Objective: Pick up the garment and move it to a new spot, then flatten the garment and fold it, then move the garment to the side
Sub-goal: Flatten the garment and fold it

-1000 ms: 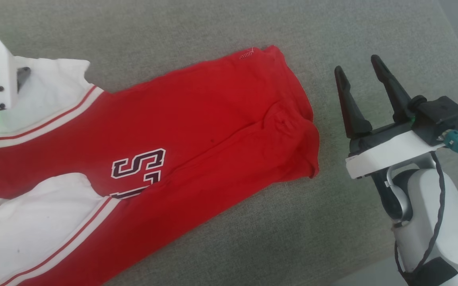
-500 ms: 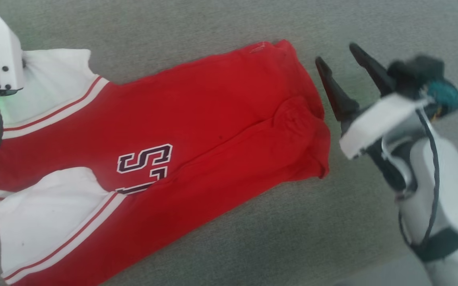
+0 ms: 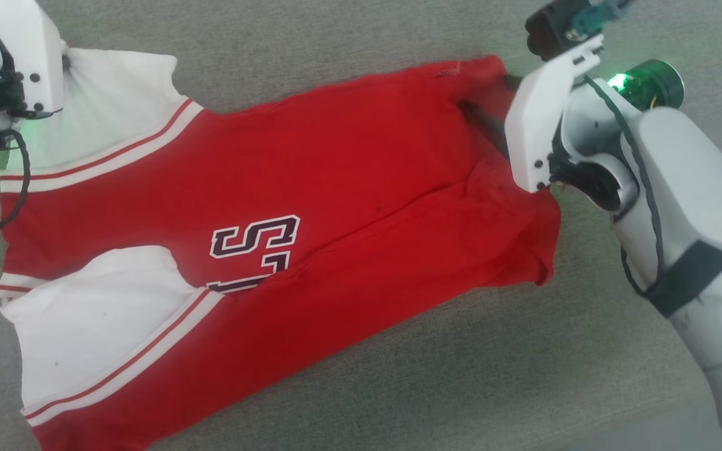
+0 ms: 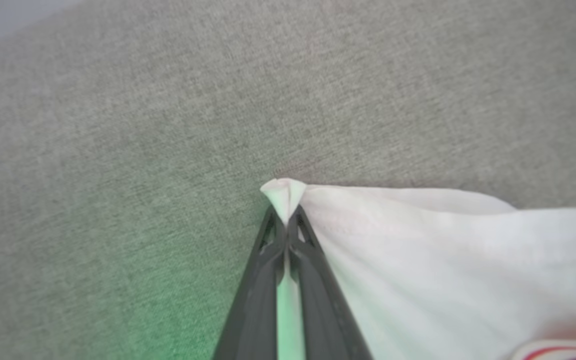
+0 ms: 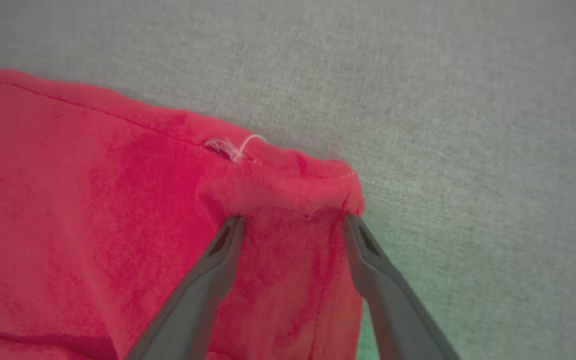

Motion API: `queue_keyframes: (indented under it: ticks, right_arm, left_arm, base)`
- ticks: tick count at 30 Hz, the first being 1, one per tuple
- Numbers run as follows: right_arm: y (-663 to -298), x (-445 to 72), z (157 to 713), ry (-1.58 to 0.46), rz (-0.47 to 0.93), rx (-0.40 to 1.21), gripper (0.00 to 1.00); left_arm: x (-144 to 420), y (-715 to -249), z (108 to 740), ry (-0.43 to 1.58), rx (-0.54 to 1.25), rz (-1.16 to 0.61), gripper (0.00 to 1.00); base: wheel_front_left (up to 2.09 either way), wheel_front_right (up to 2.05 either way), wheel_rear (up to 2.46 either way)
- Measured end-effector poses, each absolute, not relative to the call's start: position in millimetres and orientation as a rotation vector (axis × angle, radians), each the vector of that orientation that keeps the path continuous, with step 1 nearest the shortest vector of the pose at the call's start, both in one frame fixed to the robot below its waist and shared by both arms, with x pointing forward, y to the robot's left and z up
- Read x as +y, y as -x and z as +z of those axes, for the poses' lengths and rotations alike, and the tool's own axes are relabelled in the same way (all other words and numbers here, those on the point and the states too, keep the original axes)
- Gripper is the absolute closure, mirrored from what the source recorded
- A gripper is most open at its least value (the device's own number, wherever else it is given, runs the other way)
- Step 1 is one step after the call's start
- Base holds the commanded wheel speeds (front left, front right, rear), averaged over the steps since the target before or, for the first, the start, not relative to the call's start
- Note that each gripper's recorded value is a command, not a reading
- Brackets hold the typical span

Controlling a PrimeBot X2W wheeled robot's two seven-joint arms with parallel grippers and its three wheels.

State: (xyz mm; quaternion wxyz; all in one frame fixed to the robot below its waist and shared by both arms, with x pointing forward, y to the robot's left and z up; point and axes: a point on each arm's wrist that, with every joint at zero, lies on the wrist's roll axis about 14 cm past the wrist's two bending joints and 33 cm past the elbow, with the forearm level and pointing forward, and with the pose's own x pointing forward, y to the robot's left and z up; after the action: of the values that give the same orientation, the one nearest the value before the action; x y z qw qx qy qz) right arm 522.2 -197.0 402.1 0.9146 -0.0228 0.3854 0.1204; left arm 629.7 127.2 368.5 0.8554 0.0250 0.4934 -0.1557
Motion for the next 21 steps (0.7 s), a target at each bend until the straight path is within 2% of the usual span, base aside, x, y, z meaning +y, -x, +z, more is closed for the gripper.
queue_keyframes:
  ticks: [3,4,5,6,12,21]
  right_arm:
    - [-522.8,-191.9,393.6,0.066,0.268,0.874,0.00]
    - [-523.6,-190.7,392.3,0.060,0.271,0.894,0.17]
    - [-522.9,-189.2,390.0,0.067,0.277,0.918,0.65]
    - [-523.2,-187.9,389.5,0.082,0.285,0.931,1.00]
    - [-528.0,-187.2,394.5,0.112,0.299,0.905,1.00]
    - [-534.8,-193.9,424.3,0.135,0.298,0.778,1.00]
  left_arm:
    - [127.1,-630.7,367.9,-0.049,1.029,-0.328,1.00]
    - [126.8,-630.5,367.5,-0.046,1.027,-0.327,1.00]
    - [127.0,-630.4,367.9,-0.045,1.024,-0.327,1.00]
    - [127.4,-630.3,368.7,-0.042,1.020,-0.326,1.00]
    - [131.5,-625.4,381.2,-0.051,0.998,-0.325,1.00]
    - [141.3,-611.7,428.5,-0.070,0.959,-0.331,1.00]
  base:
    - [0.00,0.00,0.00]
    - [0.00,0.00,0.00]
    - [0.00,0.00,0.00]
    - [0.00,0.00,0.00]
    - [0.00,0.00,0.00]
    - [0.00,0.00,0.00]
